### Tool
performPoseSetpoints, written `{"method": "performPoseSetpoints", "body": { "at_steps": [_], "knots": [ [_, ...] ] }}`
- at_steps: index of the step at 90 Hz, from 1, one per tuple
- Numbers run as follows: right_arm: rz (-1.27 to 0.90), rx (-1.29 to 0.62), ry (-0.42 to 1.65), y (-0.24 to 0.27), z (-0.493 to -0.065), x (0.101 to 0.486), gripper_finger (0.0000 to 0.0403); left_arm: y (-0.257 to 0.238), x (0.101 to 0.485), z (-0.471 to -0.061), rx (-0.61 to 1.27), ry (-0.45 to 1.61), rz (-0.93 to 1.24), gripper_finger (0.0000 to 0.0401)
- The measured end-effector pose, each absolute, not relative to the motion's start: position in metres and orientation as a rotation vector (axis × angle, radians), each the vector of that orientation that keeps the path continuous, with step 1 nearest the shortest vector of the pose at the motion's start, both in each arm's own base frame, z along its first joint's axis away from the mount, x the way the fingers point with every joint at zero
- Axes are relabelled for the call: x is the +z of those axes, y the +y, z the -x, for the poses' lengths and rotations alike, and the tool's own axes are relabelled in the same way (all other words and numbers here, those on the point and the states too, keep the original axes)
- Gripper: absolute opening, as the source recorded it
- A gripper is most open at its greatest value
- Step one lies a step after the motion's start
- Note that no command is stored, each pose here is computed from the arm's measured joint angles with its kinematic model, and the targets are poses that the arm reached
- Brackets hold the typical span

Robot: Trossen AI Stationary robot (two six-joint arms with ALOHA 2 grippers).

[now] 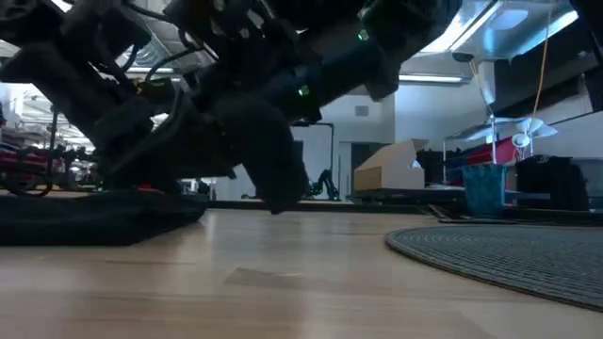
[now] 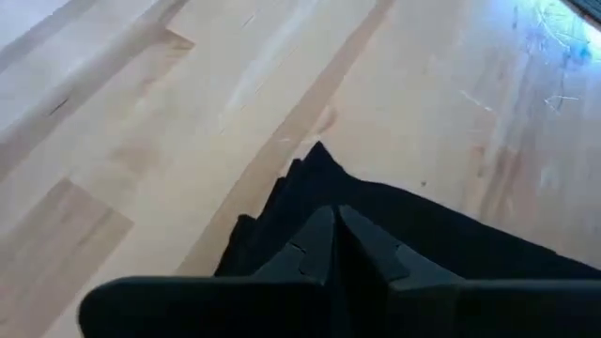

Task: Set table place
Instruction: Fold the black table napkin

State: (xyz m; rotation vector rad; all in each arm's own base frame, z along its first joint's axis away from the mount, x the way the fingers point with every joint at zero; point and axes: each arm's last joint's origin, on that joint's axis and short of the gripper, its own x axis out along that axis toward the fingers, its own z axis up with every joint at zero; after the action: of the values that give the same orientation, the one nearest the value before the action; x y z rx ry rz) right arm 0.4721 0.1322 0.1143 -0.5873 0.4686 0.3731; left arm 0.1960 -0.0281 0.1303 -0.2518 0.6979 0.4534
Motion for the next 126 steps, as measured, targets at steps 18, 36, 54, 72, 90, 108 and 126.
{"method": "performPoseSetpoints", "body": {
  "at_steps": [18, 36, 54, 72, 90, 108, 126],
  "knots": [
    [0.556, 0.374, 0.491, 0.132, -0.473, 0.098, 0.0, -0.025, 0.134, -0.2, 0.42, 0.668, 0.243, 0.0],
    [0.514, 0.384, 0.501, 0.133, -0.473, 0.094, 0.0, -0.019, 0.132, -0.2, 0.445, 0.689, 0.225, 0.0],
    [0.513, 0.387, 0.501, 0.133, -0.473, 0.094, 0.0, -0.015, 0.127, -0.201, 0.456, 0.715, 0.226, 0.0],
    [0.513, 0.388, 0.501, 0.133, -0.473, 0.094, 0.0, -0.016, 0.124, -0.204, 0.453, 0.714, 0.232, 0.0],
    [0.513, 0.389, 0.501, 0.133, -0.473, 0.094, 0.0, -0.012, 0.122, -0.203, 0.465, 0.743, 0.206, 0.0],
    [0.514, 0.389, 0.506, 0.133, -0.473, 0.093, 0.0, -0.006, 0.114, -0.197, 0.492, 0.744, 0.213, 0.0],
    [0.514, 0.39, 0.507, 0.133, -0.473, 0.093, 0.0, -0.002, 0.102, -0.186, 0.519, 0.699, 0.261, 0.0]
  ]
}}
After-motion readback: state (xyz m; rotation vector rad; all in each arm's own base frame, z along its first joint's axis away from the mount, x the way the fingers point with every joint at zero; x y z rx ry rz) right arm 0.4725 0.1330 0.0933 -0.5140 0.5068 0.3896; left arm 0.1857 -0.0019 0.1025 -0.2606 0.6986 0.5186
